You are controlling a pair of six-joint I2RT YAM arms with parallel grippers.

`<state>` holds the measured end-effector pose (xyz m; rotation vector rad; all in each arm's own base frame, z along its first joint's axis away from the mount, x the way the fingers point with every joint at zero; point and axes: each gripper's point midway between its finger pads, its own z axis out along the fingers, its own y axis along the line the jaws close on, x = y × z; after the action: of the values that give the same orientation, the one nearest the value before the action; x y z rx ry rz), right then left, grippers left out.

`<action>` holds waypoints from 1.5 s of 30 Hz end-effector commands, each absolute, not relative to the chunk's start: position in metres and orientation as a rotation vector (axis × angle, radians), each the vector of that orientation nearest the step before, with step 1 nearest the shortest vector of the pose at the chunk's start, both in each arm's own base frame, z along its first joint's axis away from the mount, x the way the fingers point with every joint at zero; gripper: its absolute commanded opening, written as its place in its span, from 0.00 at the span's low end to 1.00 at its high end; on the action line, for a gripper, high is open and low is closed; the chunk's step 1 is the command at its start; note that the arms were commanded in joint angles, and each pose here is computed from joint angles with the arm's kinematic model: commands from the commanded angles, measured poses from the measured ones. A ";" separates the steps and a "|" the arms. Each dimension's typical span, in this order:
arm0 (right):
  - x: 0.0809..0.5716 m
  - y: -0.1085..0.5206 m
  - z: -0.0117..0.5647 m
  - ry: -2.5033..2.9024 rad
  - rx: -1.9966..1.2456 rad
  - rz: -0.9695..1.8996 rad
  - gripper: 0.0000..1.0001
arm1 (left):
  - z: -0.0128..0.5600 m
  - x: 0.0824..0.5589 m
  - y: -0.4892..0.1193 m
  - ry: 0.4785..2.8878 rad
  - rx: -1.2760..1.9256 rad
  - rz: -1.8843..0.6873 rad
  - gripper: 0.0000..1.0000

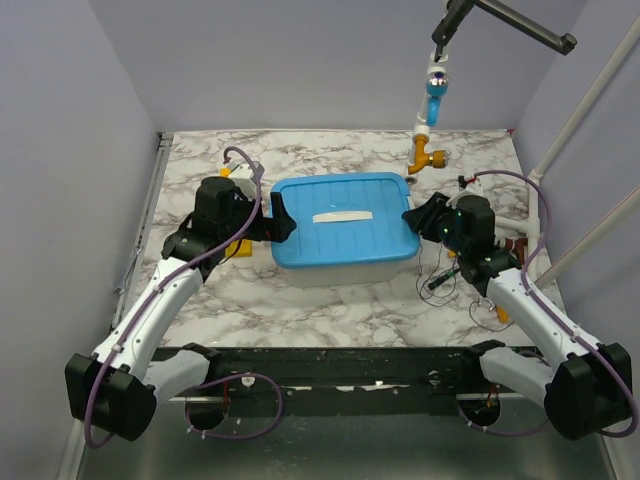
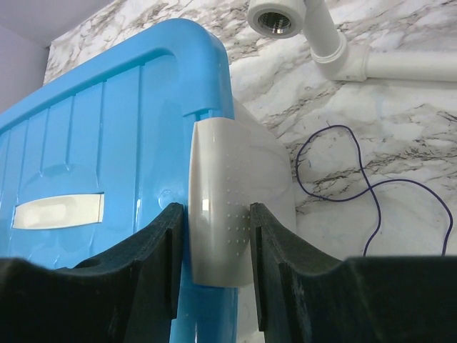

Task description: Organize the chemistry lab equipment

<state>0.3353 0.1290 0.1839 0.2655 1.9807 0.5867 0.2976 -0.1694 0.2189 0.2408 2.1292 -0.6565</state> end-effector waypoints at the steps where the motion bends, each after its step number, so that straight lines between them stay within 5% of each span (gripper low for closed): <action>1: 0.327 0.104 0.152 2.078 0.274 0.430 0.06 | 0.225 0.291 -0.163 2.107 0.115 -0.733 0.99; 25: 0.321 0.122 0.152 2.069 0.238 0.562 0.05 | 0.173 0.296 -0.172 2.099 -0.089 -1.086 0.98; 30: 0.321 0.128 0.152 2.072 0.213 0.592 0.05 | 0.176 0.296 -0.174 2.100 -0.014 -1.046 0.80; 45: 0.318 0.122 0.146 2.090 0.222 0.554 0.05 | 0.161 0.293 -0.181 2.262 0.170 -0.672 0.50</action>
<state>0.3358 0.1258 0.1841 0.2499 1.9597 0.6086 0.3048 -0.1741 0.1838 0.0641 2.1562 -0.7585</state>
